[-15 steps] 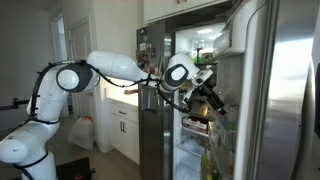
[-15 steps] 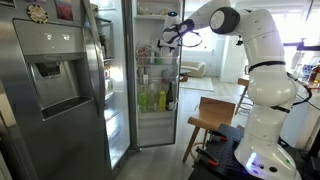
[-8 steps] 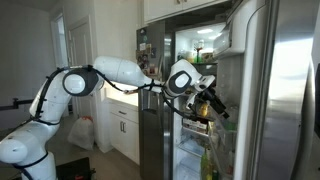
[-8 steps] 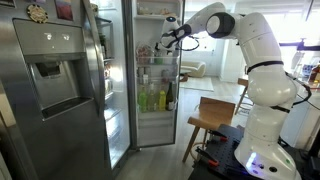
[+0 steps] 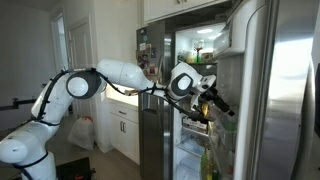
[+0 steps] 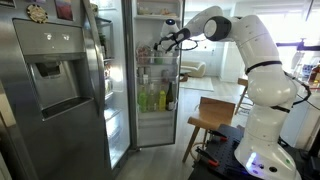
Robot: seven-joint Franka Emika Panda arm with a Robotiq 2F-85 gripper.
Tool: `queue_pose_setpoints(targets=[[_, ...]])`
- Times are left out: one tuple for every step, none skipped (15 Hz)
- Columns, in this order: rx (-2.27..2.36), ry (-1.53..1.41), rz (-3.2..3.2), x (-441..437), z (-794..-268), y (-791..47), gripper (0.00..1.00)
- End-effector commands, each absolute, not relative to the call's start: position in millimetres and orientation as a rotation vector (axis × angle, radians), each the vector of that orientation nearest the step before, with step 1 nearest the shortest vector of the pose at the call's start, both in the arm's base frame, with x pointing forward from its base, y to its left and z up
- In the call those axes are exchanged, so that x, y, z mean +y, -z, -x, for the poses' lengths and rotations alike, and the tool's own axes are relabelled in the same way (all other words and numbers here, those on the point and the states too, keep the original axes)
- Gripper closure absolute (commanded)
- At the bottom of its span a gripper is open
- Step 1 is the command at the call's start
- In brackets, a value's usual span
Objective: Move the soda can from the second compartment on the refrigerator door to the one just below it
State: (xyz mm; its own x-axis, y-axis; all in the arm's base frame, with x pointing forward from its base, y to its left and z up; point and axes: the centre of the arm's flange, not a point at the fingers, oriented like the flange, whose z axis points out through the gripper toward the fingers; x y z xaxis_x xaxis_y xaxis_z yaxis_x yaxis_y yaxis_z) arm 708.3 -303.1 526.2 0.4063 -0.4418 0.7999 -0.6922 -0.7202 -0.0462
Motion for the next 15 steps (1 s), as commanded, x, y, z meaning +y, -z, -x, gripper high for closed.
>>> queue_pose_setpoints(targets=[[-0.906,-1.260,-2.322,-308.3,-718.0,-530.3,0.00],[-0.896,-1.257,-2.317,-309.9,-718.7,-528.7,0.00],[-0.885,-1.254,-2.312,-311.4,-719.7,-525.8,0.00],[-0.877,-1.252,-2.309,-312.3,-721.0,-523.5,0.00],[-0.868,-1.252,-2.307,-312.3,-722.9,-520.1,0.00],[-0.861,-1.250,-2.307,-312.3,-724.0,-517.9,0.00],[-0.853,-1.248,-2.306,-312.3,-725.9,-515.1,0.00],[-0.848,-1.248,-2.305,-312.3,-727.6,-512.3,0.00],[-0.843,-1.246,-2.305,-311.7,-729.2,-509.7,0.00],[-0.838,-1.243,-2.305,-312.1,-730.5,-507.0,0.00],[-0.834,-1.242,-2.303,-312.2,-731.9,-504.3,0.00],[-0.831,-1.242,-2.301,-311.9,-733.2,-502.3,0.00],[-0.830,-1.243,-2.300,-311.9,-733.9,-500.9,0.00],[-0.827,-1.244,-2.300,-312.0,-734.4,-500.0,0.00],[-0.824,-1.248,-2.299,-311.6,-734.7,-499.9,0.00]])
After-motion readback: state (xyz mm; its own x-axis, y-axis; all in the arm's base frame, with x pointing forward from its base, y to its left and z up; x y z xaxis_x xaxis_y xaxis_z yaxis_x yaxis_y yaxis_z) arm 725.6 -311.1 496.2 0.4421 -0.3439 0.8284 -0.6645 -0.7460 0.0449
